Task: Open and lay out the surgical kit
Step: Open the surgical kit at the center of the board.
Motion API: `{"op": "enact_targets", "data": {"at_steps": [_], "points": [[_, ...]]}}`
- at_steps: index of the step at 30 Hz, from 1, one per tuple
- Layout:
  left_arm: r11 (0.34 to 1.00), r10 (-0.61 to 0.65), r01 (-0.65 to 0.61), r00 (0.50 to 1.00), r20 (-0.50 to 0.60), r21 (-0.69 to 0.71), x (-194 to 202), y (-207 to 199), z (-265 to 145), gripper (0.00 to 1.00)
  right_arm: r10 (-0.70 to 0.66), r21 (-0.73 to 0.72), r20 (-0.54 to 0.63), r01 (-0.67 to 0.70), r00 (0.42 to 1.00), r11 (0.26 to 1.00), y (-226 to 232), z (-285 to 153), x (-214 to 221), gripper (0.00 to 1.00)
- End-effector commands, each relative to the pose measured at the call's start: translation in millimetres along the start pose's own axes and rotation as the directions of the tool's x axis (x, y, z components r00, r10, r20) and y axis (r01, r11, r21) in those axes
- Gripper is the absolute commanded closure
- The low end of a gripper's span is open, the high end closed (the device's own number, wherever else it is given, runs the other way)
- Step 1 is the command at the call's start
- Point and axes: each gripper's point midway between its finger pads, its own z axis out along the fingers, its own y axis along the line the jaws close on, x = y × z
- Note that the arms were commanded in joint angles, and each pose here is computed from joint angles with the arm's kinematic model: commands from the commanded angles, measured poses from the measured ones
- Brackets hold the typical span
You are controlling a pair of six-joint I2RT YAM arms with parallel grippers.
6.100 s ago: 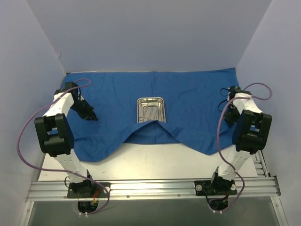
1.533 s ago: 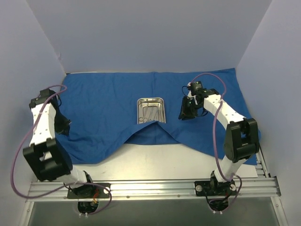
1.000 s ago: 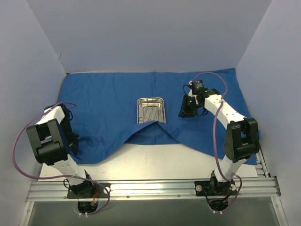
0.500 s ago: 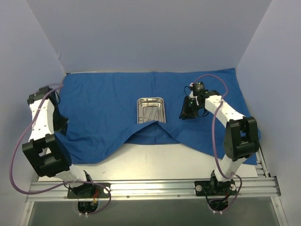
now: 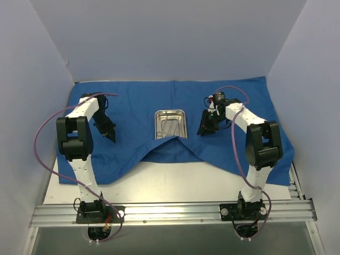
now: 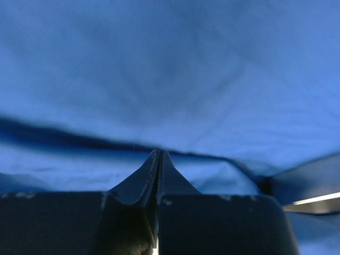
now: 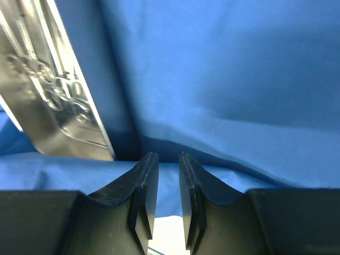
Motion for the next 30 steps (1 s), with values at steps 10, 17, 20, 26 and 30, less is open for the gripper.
{"op": "enact_targets", "data": {"at_steps": [10,17,20,26,30], "points": [[0.999,0.001,0.002,0.997,-0.083,0.035,-6,-12,18,0.98,-0.040,-0.067,-0.101,0.033,0.994,0.997,39,21,14,0.75],[1.000,-0.031,0.031,0.992,-0.119,-0.001,4,-4,30,0.98,-0.072,-0.054,-0.167,0.063,0.983,0.997,37,24,50,0.76],[0.999,-0.038,0.036,0.992,-0.118,-0.024,4,2,31,0.98,-0.078,-0.055,-0.195,0.069,0.978,0.996,32,19,71,0.76],[0.995,-0.068,0.059,0.990,-0.121,-0.077,5,17,36,0.98,-0.085,-0.038,-0.320,0.077,0.944,0.996,15,6,138,0.76],[0.994,-0.063,0.051,0.991,-0.121,-0.102,5,26,40,0.98,-0.049,0.013,-0.363,0.058,0.931,0.998,-7,-23,181,0.76]]}}
